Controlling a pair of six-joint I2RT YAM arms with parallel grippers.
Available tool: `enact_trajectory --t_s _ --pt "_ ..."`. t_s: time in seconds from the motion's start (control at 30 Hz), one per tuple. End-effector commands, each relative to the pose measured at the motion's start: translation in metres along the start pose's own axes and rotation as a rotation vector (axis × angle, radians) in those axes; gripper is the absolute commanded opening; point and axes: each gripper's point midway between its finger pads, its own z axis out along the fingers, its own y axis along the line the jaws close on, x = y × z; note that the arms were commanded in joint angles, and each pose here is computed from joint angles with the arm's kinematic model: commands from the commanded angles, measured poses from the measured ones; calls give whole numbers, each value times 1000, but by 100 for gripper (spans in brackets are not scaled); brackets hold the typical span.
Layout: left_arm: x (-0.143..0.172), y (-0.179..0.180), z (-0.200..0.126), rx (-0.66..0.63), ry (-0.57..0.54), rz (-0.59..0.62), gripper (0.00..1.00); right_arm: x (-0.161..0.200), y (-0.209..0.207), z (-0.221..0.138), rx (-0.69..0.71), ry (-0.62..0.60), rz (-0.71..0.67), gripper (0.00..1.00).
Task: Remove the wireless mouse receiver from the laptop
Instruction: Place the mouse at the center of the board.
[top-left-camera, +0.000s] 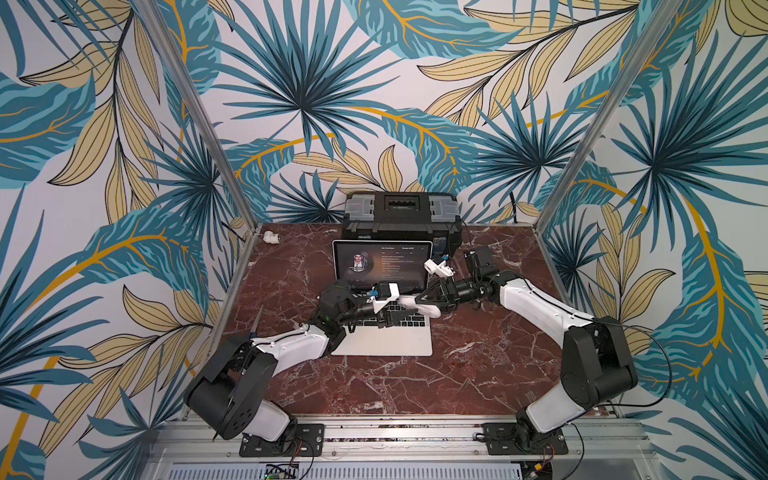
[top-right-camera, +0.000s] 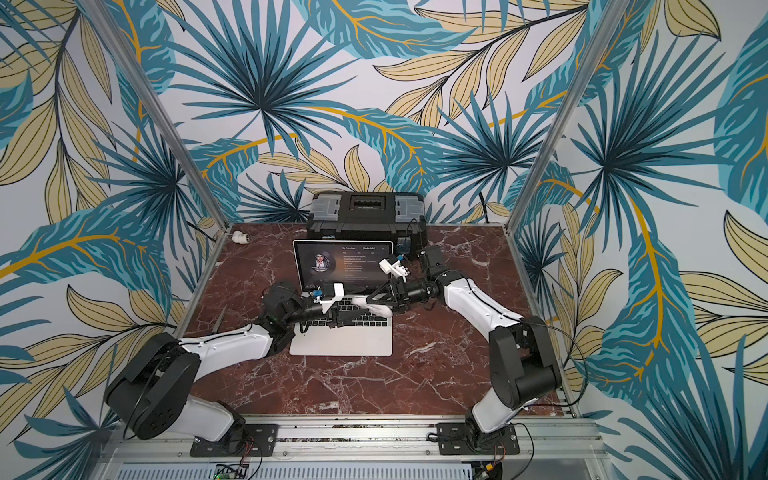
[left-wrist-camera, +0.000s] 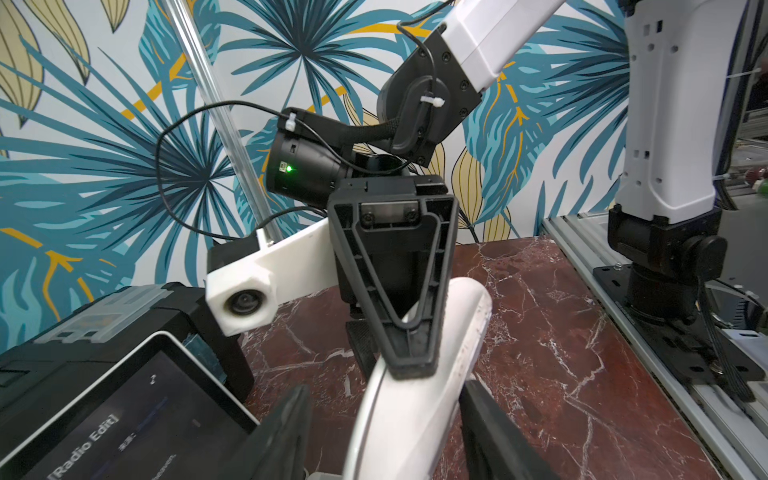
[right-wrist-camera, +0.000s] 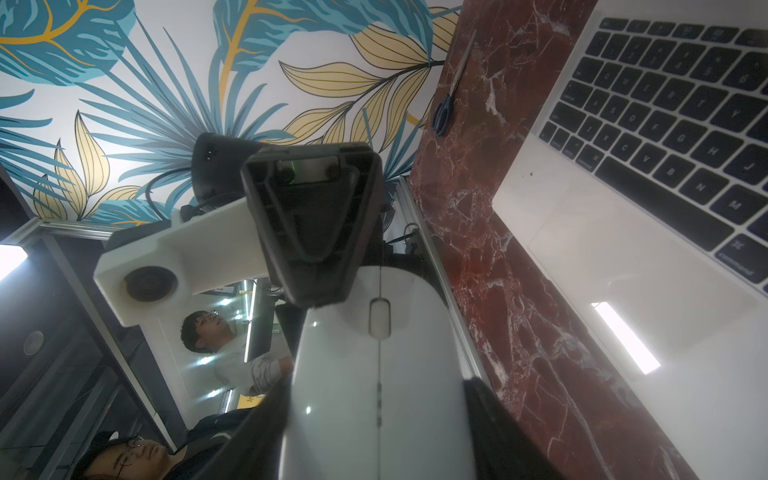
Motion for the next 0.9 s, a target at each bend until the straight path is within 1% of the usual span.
enact_trajectory --t_s 0.0,0.07,0.13,0.2,0.27,0.3,0.37,0.4,0.43,0.47,0.53,0.57,0.6,0.63,0.67,0.73,0.8,0.87 --pt "-9 4 6 24 -22 6 52 -2 17 4 -37 15 -41 34" --pt "-6 3 6 20 -15 0 50 -5 20 4 -35 10 -47 34" --pt "-4 2 4 14 -9 -4 43 -8 23 3 -31 5 -53 34" --pt "-3 1 3 10 -5 -5 32 -9 26 2 -34 3 -59 34" --pt "-4 1 2 7 -1 -5 27 -11 26 3 -31 1 -57 35" --pt "-4 1 1 6 3 -7 21 -12 26 3 -28 -1 -57 36" --pt "-6 3 0 -6 14 -15 5 -15 22 3 -12 -10 -49 43" --pt "-8 3 -1 -5 23 -23 0 -16 21 3 -8 -12 -46 47" --pt "-10 3 -1 -3 29 -28 0 -18 20 3 -4 -15 -43 53" --pt "-11 2 -2 0 40 -44 0 -19 20 2 6 -22 -44 62" --pt "-13 -2 -4 16 65 -77 0 -25 22 -2 24 -43 -68 68" --pt "-14 -2 -7 8 77 -106 0 -28 24 -5 41 -57 -92 73" --pt "-15 -5 -10 15 89 -143 0 -30 23 -10 77 -77 -127 79" --pt "-16 -8 -13 25 102 -179 0 -33 22 -17 120 -100 -164 84" --pt "-16 -9 -18 23 118 -234 0 -37 18 -27 185 -129 -197 90" --pt "-15 -10 -28 4 154 -368 0 -49 6 -50 344 -193 -265 93" --pt "-16 -18 -36 28 165 -526 0 -60 -9 -74 537 -251 -356 92" --pt "-10 -28 -42 30 204 -708 0 -65 -28 -95 737 -253 -487 91"
